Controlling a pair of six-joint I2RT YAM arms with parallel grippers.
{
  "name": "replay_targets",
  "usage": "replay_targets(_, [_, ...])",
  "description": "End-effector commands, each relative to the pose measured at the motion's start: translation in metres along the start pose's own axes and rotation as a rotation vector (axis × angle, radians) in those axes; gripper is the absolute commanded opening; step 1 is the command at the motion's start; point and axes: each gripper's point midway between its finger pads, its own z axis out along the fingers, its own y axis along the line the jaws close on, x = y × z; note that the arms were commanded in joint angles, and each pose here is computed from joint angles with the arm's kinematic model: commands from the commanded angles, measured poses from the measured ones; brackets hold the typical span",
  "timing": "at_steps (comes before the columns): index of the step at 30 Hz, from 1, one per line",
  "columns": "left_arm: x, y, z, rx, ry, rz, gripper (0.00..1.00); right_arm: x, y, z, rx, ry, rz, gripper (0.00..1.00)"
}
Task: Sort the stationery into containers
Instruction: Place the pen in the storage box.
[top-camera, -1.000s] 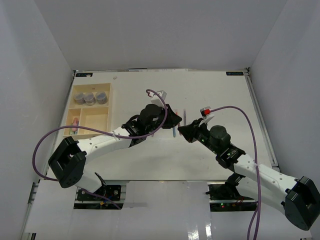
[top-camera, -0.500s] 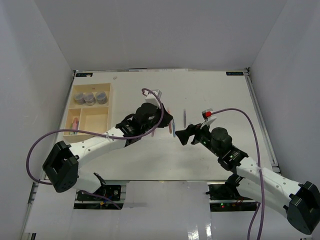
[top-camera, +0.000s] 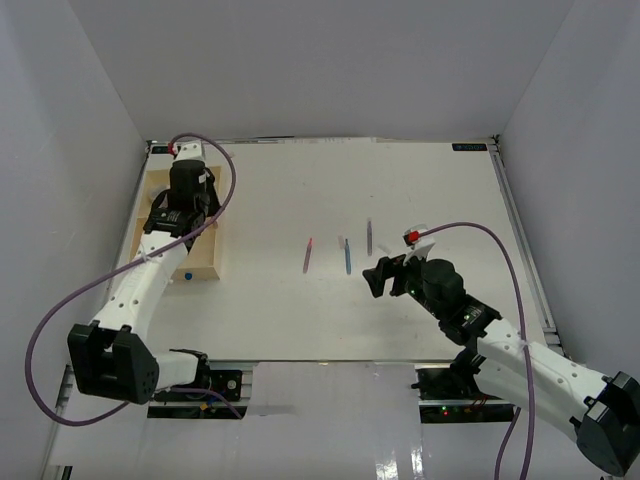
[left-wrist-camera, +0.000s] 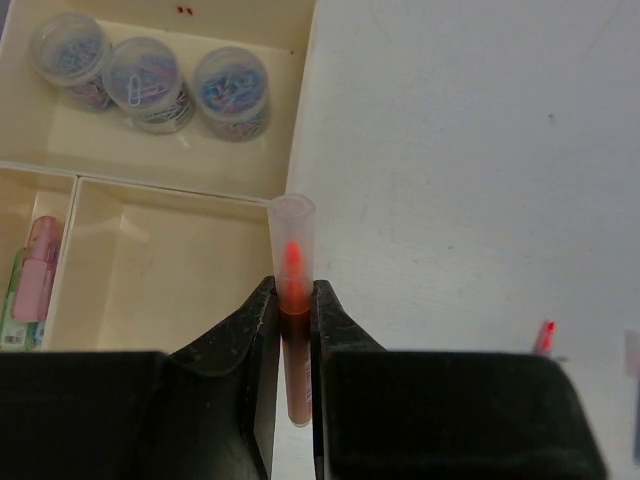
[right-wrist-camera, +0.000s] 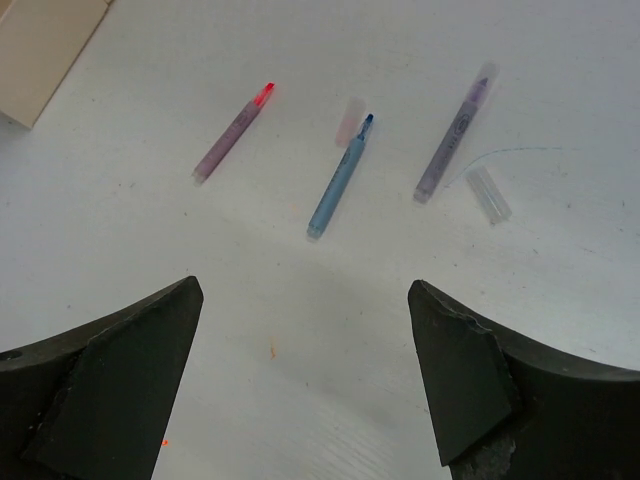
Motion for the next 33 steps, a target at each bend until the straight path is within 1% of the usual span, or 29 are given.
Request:
replay_targets(1, [0.027, 0.03, 0.017, -0.1, 0.133, 0.133, 0.03, 0.0, 0.0, 0.002, 0.0, 0.007, -0.033, 0.9])
replay_targets(2, [0.039, 0.044, 0.032, -0.133, 0.188, 0.126, 0.04, -0.001, 0.0, 0.002, 0.0, 0.012, -0.034, 0.9])
replay_targets(4, [0.042, 0.048, 0.043, -0.122, 0.228, 0.104, 0.06, 0.001, -0.001, 0.001, 0.004, 0.021, -0.044, 0.9])
replay_targets(5, [0.052, 0.051, 0.053, -0.109, 0.267, 0.09, 0.07, 0.001, -0.002, 0.001, 0.008, 0.026, -0.047, 0.9])
replay_targets(11, [0.065, 0.073, 0.074, -0.16, 0.327, 0.088, 0.14, 0.004, -0.008, 0.0, 0.032, 0.033, -0.069, 0.9])
replay_targets(15, [0.079, 0.071, 0.082, -0.138, 0.367, 0.105, 0.22, 0.006, -0.014, 0.0, 0.063, 0.048, -0.088, 0.9])
replay_targets(20, [0.109, 0.066, 0.089, -0.092, 0.45, 0.107, 0.27, 0.004, -0.016, 0.002, 0.084, 0.054, -0.096, 0.9])
replay_targets(25, [0.114, 0.065, 0.088, -0.089, 0.467, 0.099, 0.31, 0.001, -0.018, 0.006, 0.1, 0.069, -0.111, 0.9])
replay_targets(29, [0.113, 0.064, 0.087, -0.085, 0.463, 0.093, 0.36, -0.001, -0.017, 0.008, 0.105, 0.075, -0.114, 0.9])
replay_targets(30, [0.114, 0.063, 0.088, -0.082, 0.466, 0.092, 0.39, -0.002, -0.017, 0.009, 0.105, 0.078, -0.115, 0.9])
replay_targets(33, [0.119, 0.063, 0.089, -0.078, 0.481, 0.092, 0.42, -0.004, -0.017, 0.01, 0.107, 0.08, -0.116, 0.9])
